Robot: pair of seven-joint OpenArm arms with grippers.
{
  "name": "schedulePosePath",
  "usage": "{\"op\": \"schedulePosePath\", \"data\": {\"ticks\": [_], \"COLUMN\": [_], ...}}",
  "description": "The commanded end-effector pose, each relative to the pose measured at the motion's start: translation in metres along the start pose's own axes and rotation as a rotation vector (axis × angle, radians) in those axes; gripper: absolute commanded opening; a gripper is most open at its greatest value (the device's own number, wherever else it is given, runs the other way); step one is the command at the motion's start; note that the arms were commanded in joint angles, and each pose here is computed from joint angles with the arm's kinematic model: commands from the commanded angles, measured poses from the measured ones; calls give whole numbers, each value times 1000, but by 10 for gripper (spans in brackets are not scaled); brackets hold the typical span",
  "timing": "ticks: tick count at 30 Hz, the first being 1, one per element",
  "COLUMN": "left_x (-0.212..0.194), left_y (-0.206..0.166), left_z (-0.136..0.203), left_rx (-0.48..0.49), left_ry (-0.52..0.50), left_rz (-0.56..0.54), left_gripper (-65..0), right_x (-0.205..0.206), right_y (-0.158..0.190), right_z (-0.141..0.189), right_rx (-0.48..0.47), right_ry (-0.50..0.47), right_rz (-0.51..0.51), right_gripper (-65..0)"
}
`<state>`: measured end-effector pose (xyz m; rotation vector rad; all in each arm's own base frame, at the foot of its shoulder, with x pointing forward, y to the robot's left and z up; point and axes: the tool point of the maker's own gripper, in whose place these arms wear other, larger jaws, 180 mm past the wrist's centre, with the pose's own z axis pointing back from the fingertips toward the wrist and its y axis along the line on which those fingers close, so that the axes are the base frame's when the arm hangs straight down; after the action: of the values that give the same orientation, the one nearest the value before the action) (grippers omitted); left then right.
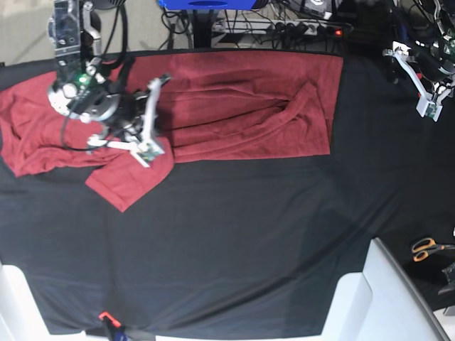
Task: Fold the T-shirt properly
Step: 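Lift the sleeve with the right gripper and fold it onto the strip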
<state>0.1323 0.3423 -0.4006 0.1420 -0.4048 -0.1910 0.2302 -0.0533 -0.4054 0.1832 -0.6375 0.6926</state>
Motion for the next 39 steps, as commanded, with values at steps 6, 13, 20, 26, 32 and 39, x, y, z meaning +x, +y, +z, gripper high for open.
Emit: {"op": "schedulePosePath", "data": {"ticks": [6,13,20,26,32,39], "left_x": [6,5,7,5,2,-2], "left_y": [7,7,7,6,5,4], "left_z": [5,5,5,5,5,6], "left_rx": [14,15,14,12,10,8], "left_ry": [-19,-17,-22,-17,-10,-1], "left_rz": [-19,-20,-18,-18,-18,-20], "left_gripper": [-219,-219,-219,-219,-219,-219], "right_x": [-8,-51,-15,17,8,-27], "right_y": [6,6,-16,-105,-179,-196], "right_z": [-9,-5,17,-4,-36,-58], "right_rx": [28,22,-63,-179,-177,-131], "right_ry": [17,102,-27,9,63,92], "right_rz": [-16,-88,-63,-118,-322,-450], "right_gripper": [-650,-410,-336,-332,-335,-336]}}
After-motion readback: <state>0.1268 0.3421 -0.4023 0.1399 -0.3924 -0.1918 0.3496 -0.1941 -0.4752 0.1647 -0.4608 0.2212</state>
